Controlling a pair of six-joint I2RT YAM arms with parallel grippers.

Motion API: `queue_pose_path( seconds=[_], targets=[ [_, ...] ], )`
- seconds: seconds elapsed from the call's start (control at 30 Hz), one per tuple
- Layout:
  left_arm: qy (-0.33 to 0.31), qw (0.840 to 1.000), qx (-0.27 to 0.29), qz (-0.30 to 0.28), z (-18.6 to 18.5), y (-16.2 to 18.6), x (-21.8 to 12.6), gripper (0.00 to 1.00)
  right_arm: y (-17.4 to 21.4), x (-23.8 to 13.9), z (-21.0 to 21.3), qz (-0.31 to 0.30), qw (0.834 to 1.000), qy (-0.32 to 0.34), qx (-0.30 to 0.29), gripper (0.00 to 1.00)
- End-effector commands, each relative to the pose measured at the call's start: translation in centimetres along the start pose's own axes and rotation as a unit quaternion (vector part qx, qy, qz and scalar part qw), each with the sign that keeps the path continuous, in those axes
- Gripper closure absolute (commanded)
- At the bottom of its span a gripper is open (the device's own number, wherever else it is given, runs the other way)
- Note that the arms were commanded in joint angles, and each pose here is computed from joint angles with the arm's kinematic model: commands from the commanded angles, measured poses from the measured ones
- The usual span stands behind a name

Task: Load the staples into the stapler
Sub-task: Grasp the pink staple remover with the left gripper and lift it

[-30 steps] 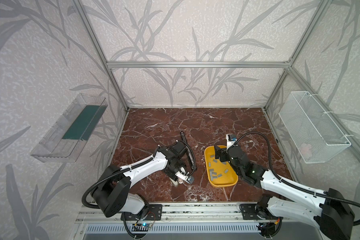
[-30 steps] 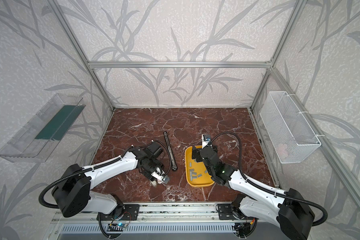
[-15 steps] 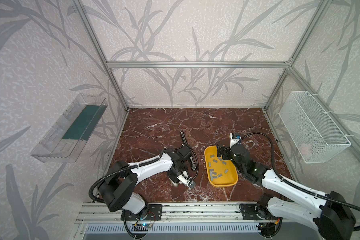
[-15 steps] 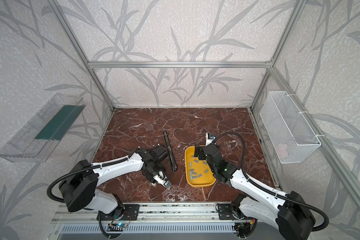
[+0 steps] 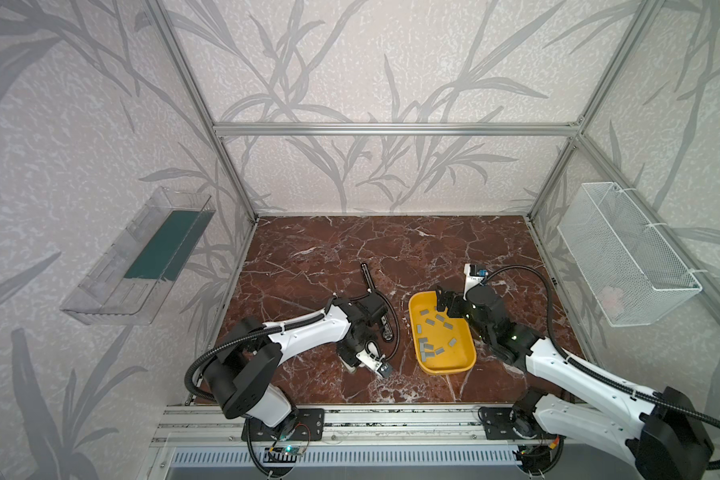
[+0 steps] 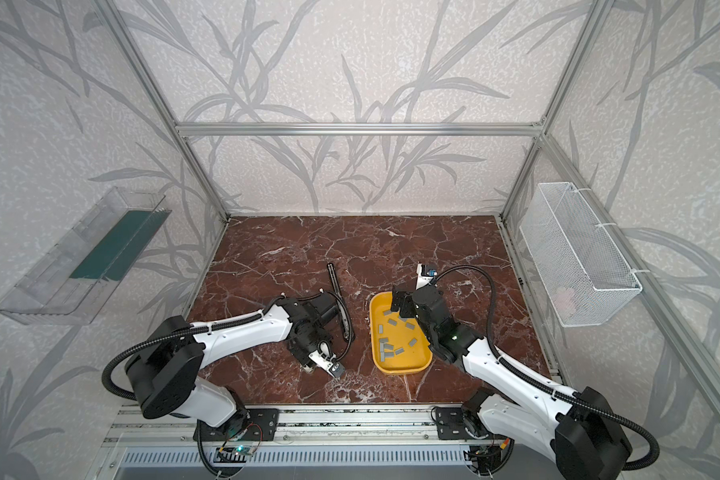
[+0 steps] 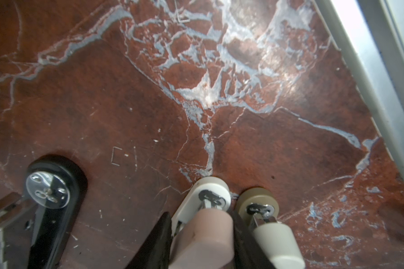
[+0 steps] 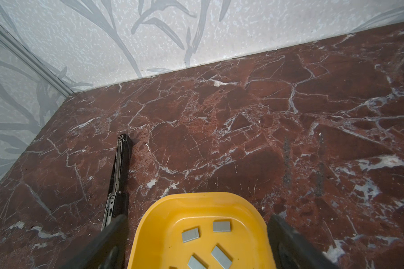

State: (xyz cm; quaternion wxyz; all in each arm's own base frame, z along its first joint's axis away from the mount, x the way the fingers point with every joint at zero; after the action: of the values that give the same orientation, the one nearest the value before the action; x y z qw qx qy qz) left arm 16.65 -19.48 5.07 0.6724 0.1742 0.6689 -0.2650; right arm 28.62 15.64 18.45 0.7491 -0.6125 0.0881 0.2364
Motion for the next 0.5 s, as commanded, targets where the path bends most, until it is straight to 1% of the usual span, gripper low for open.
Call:
queue_pose_path(
  seconds=[0.0, 0.07, 0.17, 0.27, 0.33, 0.43, 0.47],
  targets=[
    [0.018, 1.000, 0.002, -0.004, -0.4, -0.3, -0.3, 0.63, 0.4, 0.0, -0.1, 0.007, 1.000, -0.004, 0.010, 0.07],
    [0.020, 1.000, 0.003, 0.001, -0.4, -0.1, -0.1, 0.66, 0.5, 0.1, -0.2, 0.009, 1.000, -0.003, 0.011, 0.07],
    [0.021, 1.000, 0.002, 0.004, -0.3, -0.1, -0.2, 0.75, 0.4, 0.1, -0.1, 0.010, 1.000, -0.006, 0.013, 0.07],
    [0.016, 1.000, 0.001, -0.005, 0.0, -0.4, -0.6, 0.80, 0.4, 0.1, -0.1, 0.010, 1.000, -0.006, 0.015, 0.07],
    [0.010, 1.000, -0.004, -0.013, 0.1, -0.7, -0.9, 0.87, 0.5, 0.1, 0.0, 0.012, 1.000, -0.009, 0.015, 0.07],
    [-0.023, 0.999, -0.024, -0.021, 1.1, -1.0, -1.9, 1.00, 0.5, 0.1, 0.0, 0.013, 1.000, -0.011, 0.014, 0.07],
    [-0.045, 0.998, -0.030, -0.022, 1.8, -1.0, -2.3, 1.00, 0.5, 0.1, 0.0, 0.014, 1.000, -0.011, 0.014, 0.07]
  ],
)
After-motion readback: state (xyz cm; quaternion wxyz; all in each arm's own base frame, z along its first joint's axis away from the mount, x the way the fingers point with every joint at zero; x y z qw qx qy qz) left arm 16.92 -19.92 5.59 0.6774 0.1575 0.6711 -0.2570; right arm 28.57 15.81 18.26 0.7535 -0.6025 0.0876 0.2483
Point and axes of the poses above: each gripper's point midway between its finger pads, its own x axis out along the fingers, its own z axis along the line the jaws close on, y = z × x, the point moved 2 cm from there along -x, back along the fingers, and after that the axes turned 5 degrees about -x, right-handed, at the moved point
